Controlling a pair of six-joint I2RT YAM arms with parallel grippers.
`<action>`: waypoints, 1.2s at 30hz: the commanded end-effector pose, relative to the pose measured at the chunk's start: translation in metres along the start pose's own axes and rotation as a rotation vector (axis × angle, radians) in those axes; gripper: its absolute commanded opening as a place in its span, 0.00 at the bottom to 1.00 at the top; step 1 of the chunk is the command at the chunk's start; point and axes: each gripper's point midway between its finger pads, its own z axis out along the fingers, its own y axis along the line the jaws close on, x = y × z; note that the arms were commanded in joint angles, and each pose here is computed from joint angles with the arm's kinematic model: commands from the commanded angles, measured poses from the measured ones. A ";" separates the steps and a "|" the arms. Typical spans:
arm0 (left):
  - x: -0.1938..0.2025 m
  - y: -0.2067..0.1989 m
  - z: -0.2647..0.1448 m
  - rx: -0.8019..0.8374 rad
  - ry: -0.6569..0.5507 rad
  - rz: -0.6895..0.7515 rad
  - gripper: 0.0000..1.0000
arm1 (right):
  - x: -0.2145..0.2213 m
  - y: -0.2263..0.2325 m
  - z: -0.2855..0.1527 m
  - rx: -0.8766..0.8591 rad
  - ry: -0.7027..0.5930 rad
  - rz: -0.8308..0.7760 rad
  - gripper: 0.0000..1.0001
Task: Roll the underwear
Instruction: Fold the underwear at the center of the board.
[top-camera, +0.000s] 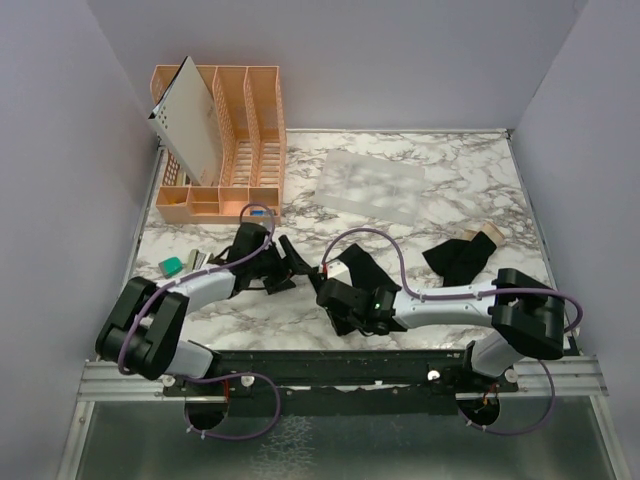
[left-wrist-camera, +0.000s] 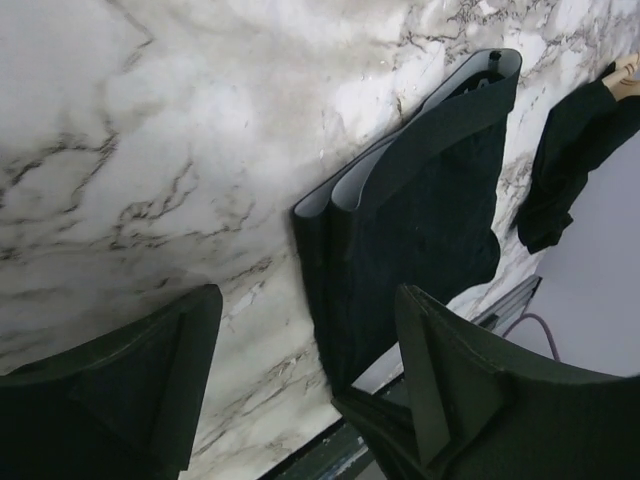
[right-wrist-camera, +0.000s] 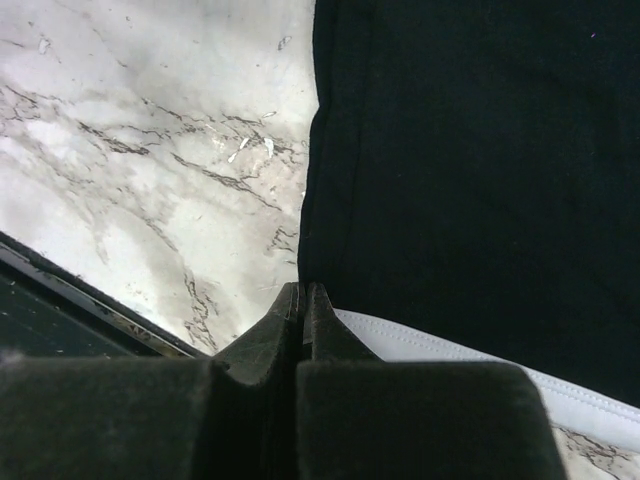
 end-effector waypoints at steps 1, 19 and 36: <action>-0.006 -0.010 0.024 -0.017 -0.029 -0.038 0.75 | 0.000 0.012 0.005 -0.051 -0.002 0.045 0.00; 0.015 0.027 0.052 -0.200 0.004 0.019 0.39 | 0.000 0.012 0.004 -0.046 0.003 0.037 0.00; 0.021 0.031 0.053 -0.231 0.034 0.100 0.48 | -0.002 0.008 0.005 -0.016 0.006 0.032 0.00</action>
